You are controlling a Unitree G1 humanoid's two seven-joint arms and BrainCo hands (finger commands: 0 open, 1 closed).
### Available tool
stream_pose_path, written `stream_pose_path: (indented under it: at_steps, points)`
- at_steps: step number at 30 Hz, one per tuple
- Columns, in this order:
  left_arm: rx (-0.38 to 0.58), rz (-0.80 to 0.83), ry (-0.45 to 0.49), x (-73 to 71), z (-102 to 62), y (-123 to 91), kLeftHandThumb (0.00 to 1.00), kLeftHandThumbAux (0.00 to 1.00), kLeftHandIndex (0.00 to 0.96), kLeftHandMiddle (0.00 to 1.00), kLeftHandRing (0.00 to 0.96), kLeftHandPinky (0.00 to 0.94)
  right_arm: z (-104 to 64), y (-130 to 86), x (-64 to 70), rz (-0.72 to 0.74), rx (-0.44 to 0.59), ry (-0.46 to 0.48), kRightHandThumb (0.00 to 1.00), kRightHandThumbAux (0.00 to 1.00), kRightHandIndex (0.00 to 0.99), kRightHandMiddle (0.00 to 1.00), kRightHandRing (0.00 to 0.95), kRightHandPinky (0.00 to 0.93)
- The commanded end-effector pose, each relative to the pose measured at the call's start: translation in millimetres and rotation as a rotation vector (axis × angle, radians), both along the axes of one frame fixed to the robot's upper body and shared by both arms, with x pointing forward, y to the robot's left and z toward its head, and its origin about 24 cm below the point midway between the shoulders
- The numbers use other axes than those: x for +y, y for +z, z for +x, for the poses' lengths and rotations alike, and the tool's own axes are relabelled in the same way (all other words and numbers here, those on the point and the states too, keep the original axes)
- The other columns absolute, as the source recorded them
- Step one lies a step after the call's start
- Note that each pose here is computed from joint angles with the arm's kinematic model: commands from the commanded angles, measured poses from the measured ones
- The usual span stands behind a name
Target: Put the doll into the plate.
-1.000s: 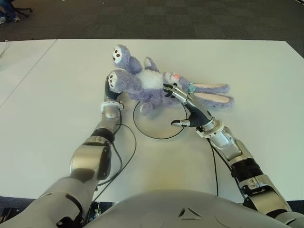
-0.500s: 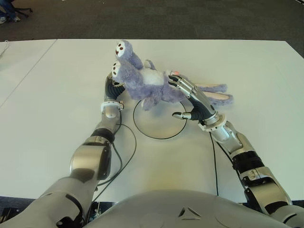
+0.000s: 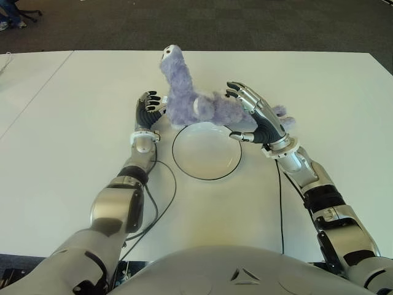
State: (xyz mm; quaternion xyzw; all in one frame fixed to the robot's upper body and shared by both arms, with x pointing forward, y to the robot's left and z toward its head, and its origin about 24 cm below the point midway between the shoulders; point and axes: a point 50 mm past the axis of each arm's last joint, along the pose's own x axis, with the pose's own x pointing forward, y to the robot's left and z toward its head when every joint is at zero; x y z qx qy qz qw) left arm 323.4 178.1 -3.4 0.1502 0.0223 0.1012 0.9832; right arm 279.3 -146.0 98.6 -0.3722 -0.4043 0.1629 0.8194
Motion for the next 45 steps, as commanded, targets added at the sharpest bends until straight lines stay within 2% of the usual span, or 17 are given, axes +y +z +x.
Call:
stream_pose_path:
  at_steps: [1, 9, 12, 15, 23, 31, 38, 45]
  points:
    - [0.441, -0.018, 0.015, -12.8, -77.9, -89.6, 0.0, 0.711, 0.275, 0.354, 0.343, 0.288, 11.4, 16.5, -5.5, 0.031, -0.036, -0.008, 0.206, 0.181, 0.0, 0.0, 0.0, 0.0]
    - [0.441, -0.022, 0.019, -13.3, -77.2, -89.3, 0.0, 0.707, 0.274, 0.355, 0.344, 0.285, 19.3, 36.8, -20.5, 0.045, -0.043, -0.032, 0.198, 0.206, 0.0, 0.0, 0.0, 0.0]
    - [0.446, -0.025, 0.018, -13.1, -77.5, -89.7, 0.0, 0.709, 0.276, 0.359, 0.346, 0.276, 26.4, 54.9, -21.9, 0.066, -0.094, -0.057, 0.191, 0.207, 0.0, 0.0, 0.0, 0.0]
    - [0.445, -0.025, 0.019, -13.2, -77.7, -89.7, 0.0, 0.719, 0.274, 0.36, 0.346, 0.283, 28.8, 64.1, -20.9, 0.099, -0.136, -0.062, 0.182, 0.208, 0.0, 0.0, 0.0, 0.0]
    - [0.439, 0.002, 0.022, -14.4, -77.4, -89.2, 0.0, 0.731, 0.271, 0.349, 0.338, 0.299, 26.9, 71.8, -20.0, 0.134, -0.183, -0.047, 0.194, 0.235, 0.0, 0.0, 0.0, 0.0]
    - [0.425, 0.017, 0.021, -15.9, -76.6, -88.0, 0.0, 0.704, 0.26, 0.333, 0.335, 0.33, 26.0, 72.3, -23.1, 0.108, -0.186, -0.063, 0.205, 0.22, 0.0, 0.0, 0.0, 0.0]
    - [0.432, 0.016, 0.018, -15.5, -76.8, -88.5, 0.0, 0.71, 0.276, 0.348, 0.355, 0.345, 26.7, 72.1, -24.8, 0.117, -0.192, -0.045, 0.222, 0.262, 0.0, 0.0, 0.0, 0.0]
    - [0.444, 0.002, 0.018, -16.1, -76.3, -89.0, 0.0, 0.679, 0.27, 0.348, 0.348, 0.311, 31.8, 65.4, -30.8, 0.069, -0.129, -0.066, 0.177, 0.27, 0.013, 0.0, 0.0, 0.0]
